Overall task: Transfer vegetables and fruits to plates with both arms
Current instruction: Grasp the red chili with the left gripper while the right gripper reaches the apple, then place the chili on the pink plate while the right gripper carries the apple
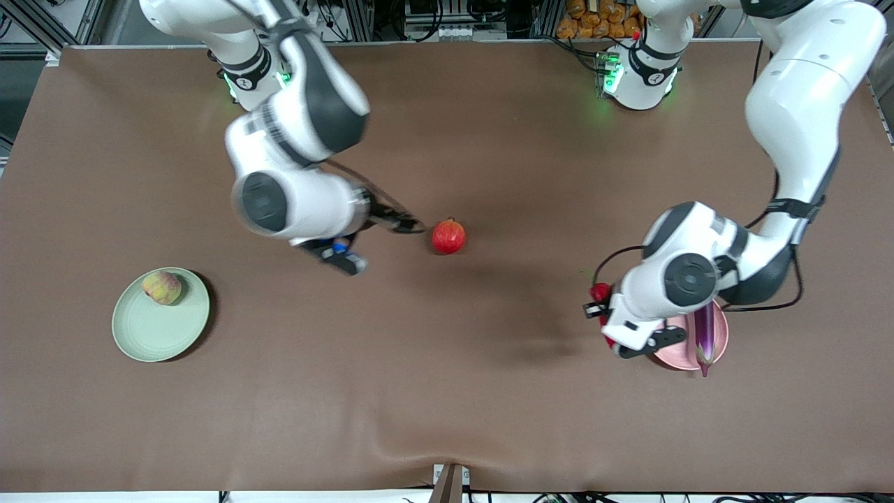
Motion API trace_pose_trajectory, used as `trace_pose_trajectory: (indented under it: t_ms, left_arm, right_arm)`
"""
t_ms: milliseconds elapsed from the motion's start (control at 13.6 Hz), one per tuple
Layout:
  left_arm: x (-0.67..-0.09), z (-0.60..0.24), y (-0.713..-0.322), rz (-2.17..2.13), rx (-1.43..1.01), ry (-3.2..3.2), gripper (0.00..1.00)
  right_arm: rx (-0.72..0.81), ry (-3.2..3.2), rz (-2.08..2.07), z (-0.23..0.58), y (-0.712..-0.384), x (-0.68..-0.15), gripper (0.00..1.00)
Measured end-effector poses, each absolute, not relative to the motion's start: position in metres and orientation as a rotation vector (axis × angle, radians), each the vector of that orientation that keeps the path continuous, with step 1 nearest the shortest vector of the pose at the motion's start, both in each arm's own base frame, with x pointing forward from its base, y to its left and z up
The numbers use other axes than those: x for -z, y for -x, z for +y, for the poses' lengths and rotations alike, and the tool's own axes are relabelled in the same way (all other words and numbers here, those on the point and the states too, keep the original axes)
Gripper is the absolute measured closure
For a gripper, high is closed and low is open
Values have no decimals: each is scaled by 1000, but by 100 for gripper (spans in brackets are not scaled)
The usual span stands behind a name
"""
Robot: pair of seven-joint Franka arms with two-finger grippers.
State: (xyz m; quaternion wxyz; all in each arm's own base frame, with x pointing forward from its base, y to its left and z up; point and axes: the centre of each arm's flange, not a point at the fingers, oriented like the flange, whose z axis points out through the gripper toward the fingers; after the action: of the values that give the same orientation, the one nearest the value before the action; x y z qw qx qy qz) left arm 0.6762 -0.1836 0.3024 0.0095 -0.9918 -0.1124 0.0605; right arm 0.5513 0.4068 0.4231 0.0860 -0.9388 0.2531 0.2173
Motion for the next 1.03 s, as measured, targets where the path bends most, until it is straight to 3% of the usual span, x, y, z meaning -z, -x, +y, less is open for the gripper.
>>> trace_pose_trajectory:
  t_ms: [442,1032]
  left_arm:
    - [-291,-68,-683,-204,-230,3099,63]
    - [-271,-44,-678,-136,-158,3045,63]
  right_arm:
    - [-426,2863,762,486,-516,-321,0]
    - [-261,2931,737,499,-498,-244,0]
